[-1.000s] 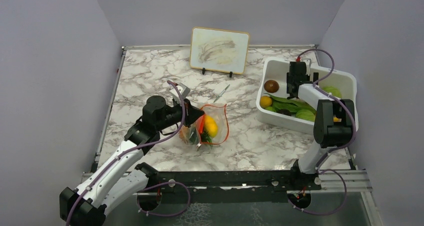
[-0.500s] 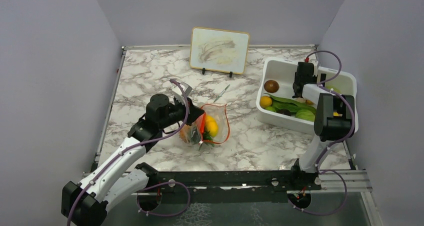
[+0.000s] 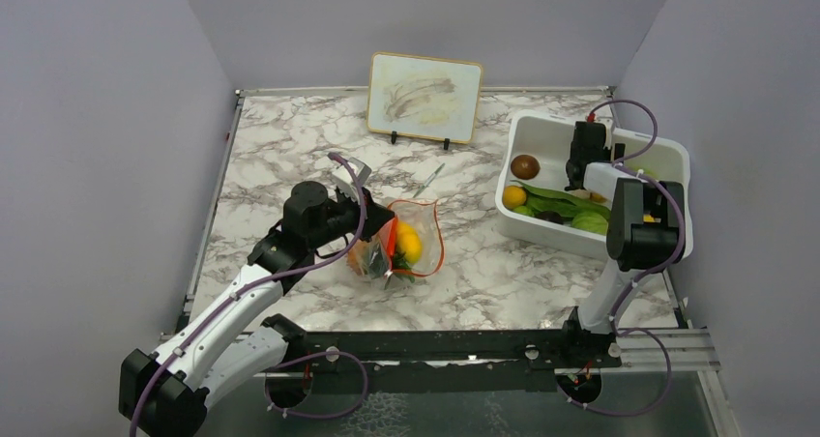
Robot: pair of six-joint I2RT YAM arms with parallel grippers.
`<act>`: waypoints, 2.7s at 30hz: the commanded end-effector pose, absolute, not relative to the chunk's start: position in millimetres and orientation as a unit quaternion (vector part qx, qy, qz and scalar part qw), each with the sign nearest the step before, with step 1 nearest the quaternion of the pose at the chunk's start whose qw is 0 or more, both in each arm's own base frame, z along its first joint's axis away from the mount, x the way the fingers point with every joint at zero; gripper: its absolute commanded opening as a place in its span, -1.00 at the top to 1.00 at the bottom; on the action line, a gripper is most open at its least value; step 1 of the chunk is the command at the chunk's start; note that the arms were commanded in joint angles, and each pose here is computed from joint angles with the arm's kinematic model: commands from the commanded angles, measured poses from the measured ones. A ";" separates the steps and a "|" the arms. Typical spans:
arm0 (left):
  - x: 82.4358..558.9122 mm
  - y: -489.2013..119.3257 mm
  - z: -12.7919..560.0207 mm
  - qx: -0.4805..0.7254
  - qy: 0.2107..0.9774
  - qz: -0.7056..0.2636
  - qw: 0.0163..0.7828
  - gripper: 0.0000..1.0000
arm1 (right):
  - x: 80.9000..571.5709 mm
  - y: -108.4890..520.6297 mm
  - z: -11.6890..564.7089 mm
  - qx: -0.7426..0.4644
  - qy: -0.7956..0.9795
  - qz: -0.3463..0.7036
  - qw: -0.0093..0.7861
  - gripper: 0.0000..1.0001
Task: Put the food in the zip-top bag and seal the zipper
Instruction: Pick up the fake vegetable from the bin, then place the fake vegetable in the zipper food storage bag.
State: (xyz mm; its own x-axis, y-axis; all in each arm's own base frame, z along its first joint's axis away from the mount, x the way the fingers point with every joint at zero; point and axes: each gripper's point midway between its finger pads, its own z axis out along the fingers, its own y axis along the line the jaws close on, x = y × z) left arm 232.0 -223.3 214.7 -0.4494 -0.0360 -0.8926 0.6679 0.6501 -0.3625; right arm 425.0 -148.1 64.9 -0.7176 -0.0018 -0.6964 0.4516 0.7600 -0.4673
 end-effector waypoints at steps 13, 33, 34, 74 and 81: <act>231.6 -217.6 229.7 0.212 0.756 -0.353 0.509 1.00 | 417.3 -130.1 94.7 0.147 0.876 -0.258 0.381 -0.17; 225.2 -212.0 234.1 0.211 0.753 -0.351 0.515 1.00 | 388.1 -34.2 207.8 0.099 0.855 -0.060 0.506 -0.06; 225.2 -211.6 234.3 0.211 0.753 -0.351 0.516 1.00 | 386.6 -27.1 212.5 0.092 0.853 -0.045 0.513 -0.05; 228.4 -231.5 282.6 0.183 0.723 -0.419 0.517 1.00 | 215.3 254.2 340.9 -0.335 0.594 0.480 0.552 -0.05; 226.6 -235.7 296.5 0.177 0.721 -0.436 0.509 1.00 | 182.6 294.3 347.0 -0.390 0.546 0.514 0.534 -0.05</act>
